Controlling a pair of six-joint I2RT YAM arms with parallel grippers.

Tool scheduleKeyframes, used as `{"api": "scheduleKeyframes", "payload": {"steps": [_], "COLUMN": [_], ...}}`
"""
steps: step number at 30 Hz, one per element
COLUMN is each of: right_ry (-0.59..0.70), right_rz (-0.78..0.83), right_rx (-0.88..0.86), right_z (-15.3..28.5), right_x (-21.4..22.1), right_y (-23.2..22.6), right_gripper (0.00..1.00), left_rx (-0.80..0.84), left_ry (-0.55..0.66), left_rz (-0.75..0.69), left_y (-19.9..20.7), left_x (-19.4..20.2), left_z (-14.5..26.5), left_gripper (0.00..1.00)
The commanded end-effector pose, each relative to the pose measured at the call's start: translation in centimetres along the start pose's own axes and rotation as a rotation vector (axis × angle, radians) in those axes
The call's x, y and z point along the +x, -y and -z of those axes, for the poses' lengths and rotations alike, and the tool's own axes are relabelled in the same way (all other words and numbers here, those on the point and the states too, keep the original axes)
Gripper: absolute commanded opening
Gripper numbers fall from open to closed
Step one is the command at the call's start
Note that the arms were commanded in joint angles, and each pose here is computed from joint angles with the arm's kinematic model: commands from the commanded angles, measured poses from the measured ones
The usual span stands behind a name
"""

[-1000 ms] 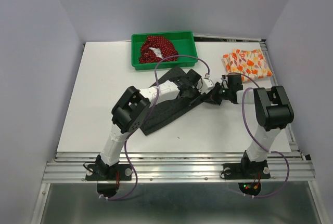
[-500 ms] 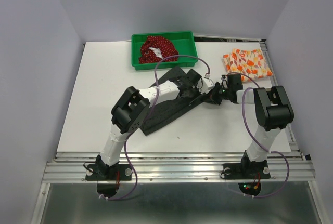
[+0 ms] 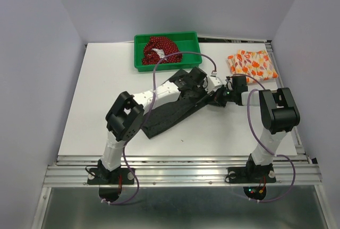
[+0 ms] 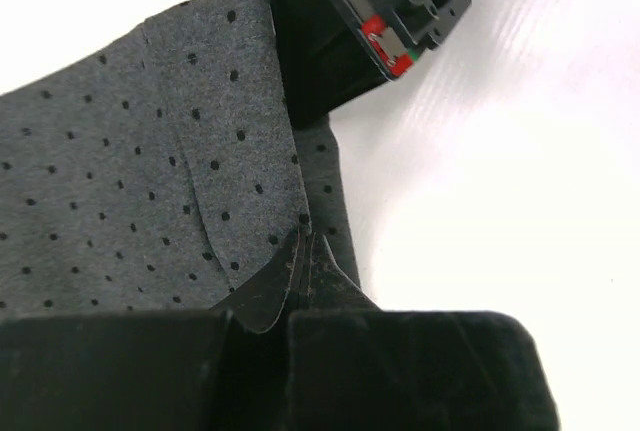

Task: Fold and stack the skirts
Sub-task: Fold the skirt

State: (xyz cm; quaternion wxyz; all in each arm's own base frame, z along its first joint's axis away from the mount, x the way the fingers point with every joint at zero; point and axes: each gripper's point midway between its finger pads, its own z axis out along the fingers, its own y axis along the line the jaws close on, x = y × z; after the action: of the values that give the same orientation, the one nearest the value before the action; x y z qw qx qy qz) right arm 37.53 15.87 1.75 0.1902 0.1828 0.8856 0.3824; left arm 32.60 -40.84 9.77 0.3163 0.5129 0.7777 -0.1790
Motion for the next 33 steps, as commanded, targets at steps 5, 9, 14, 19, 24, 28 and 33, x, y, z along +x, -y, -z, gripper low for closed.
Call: {"api": "scheduleKeyframes", "payload": {"steps": [5, 9, 14, 19, 24, 28, 33], "right_ry": [-0.006, 0.003, -0.002, 0.013, 0.037, 0.039, 0.036], "right_rz": [-0.010, 0.016, 0.054, 0.080, 0.122, 0.180, 0.211], "right_rx": [0.164, 0.175, 0.239, 0.306, 0.322, 0.317, 0.254], "right_z": [-0.3, 0.0, 1.1, 1.9, 1.3, -0.6, -3.6], "right_x": [1.1, 0.7, 0.5, -0.7, -2.5, -5.0, -8.2], "right_y": [4.0, 3.8, 4.2, 4.7, 4.5, 4.5, 3.0], "right_gripper": [0.01, 0.01, 0.09, 0.15, 0.15, 0.11, 0.08], "left_rx": [0.057, 0.034, 0.040, 0.104, 0.104, 0.103, 0.070], "left_ry": [-0.020, -0.073, -0.083, -0.033, 0.021, -0.010, -0.059], "left_rz": [0.002, 0.013, 0.026, 0.011, -0.013, 0.009, 0.054], "left_y": [1.7, 0.9, 0.4, 1.7, 1.8, 0.6, -1.8], "left_x": [0.3, 2.3, 3.2, 1.6, 0.4, 2.8, 7.2], "left_z": [-0.3, -2.0, -2.6, 0.5, 6.4, 9.8, 13.1], "left_gripper": [0.00, 0.00, 0.23, 0.44, 0.55, 0.55, 0.54]}}
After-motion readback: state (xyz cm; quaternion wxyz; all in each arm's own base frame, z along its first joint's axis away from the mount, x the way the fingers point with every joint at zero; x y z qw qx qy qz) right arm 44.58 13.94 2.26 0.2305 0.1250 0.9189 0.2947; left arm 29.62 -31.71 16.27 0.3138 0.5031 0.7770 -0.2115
